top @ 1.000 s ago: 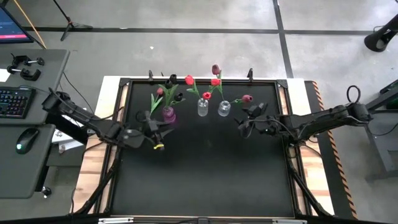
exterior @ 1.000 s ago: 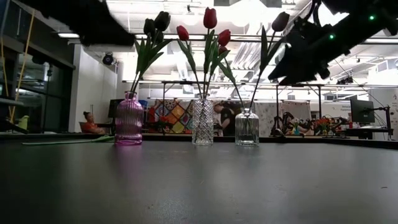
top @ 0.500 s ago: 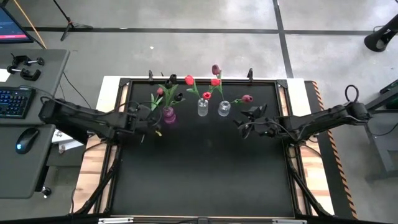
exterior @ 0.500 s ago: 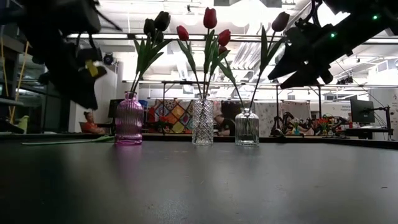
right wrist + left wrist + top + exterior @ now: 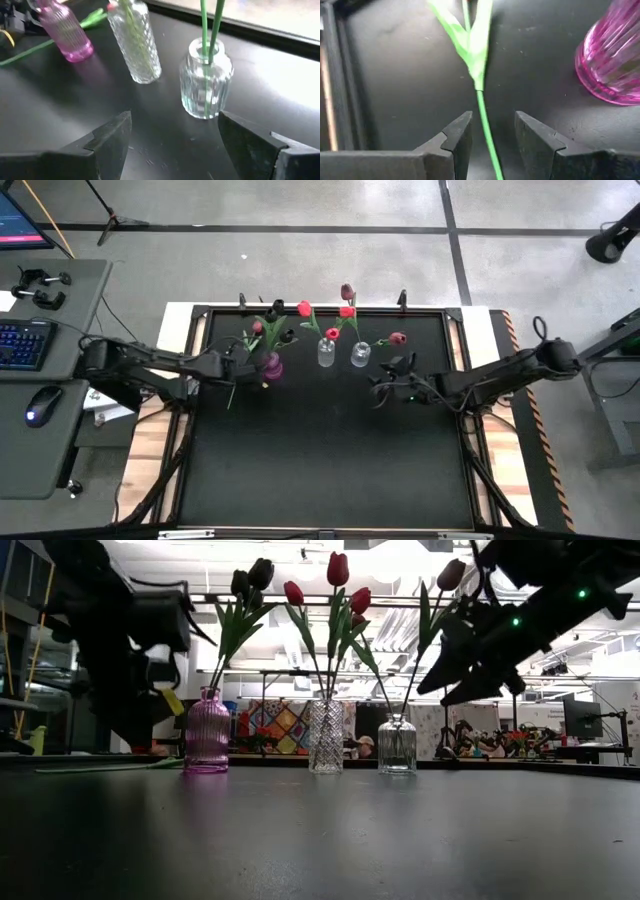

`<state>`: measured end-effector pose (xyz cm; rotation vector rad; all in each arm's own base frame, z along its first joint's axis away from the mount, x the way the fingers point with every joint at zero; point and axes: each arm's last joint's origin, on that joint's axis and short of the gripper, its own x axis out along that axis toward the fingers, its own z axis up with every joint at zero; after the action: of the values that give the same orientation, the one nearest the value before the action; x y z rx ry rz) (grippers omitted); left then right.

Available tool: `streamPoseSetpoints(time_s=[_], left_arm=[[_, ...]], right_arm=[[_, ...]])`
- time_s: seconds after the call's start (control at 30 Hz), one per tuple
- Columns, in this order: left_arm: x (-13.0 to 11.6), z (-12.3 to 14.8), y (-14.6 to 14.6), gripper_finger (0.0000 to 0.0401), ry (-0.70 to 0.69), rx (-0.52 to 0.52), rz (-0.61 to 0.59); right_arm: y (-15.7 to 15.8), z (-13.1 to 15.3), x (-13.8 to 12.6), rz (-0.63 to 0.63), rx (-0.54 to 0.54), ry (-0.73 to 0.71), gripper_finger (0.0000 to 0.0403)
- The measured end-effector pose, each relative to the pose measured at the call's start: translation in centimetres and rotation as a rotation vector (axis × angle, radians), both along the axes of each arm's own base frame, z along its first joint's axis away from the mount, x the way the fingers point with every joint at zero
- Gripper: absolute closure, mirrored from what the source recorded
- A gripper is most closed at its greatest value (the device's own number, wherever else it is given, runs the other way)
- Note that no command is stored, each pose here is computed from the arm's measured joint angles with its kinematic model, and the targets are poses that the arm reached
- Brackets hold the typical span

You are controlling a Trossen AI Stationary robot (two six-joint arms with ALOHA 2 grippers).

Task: Sort flowers into vase by color
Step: Put the dark red flower into the right transparent vase

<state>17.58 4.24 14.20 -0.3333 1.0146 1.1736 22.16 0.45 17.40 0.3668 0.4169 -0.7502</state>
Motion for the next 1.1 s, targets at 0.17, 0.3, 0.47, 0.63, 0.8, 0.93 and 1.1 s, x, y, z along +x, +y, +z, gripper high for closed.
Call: streamPoseSetpoints(time_s=[0.17,0.3,0.47,0.63,0.8,0.93,1.1], left_arm=[[0.4,-1.2,1.0,0.0268,0.036,-0.029,0.029],[0.4,-1.9,1.9,0.0268,0.065,-0.036,0.076],[0.0,-3.2,2.5,0.0269,0.047,-0.044,0.074],[-0.3,-3.1,2.6,0.0269,0.039,-0.062,0.083],[-0.4,-2.4,2.5,0.0283,0.0,-0.077,0.076],[-0.5,-2.4,2.3,0.0323,0.007,-0.103,0.066],[-0.5,-2.4,2.0,0.039,0.018,-0.109,0.05]], right_arm=[[0.1,-0.9,0.4,-0.013,0.014,0.018,0.0116],[0.1,-0.9,0.6,-0.014,0.015,0.003,0.0116],[0.1,-0.8,0.7,-0.013,0.018,-0.017,0.0116],[0.1,-0.7,0.8,-0.013,0.019,-0.028,0.0116],[0.1,-0.6,0.8,-0.013,0.019,-0.033,0.0116],[0.1,-0.6,0.8,-0.013,0.019,-0.033,0.0116],[0.1,-0.6,0.8,-0.013,0.02,-0.033,0.0116]])
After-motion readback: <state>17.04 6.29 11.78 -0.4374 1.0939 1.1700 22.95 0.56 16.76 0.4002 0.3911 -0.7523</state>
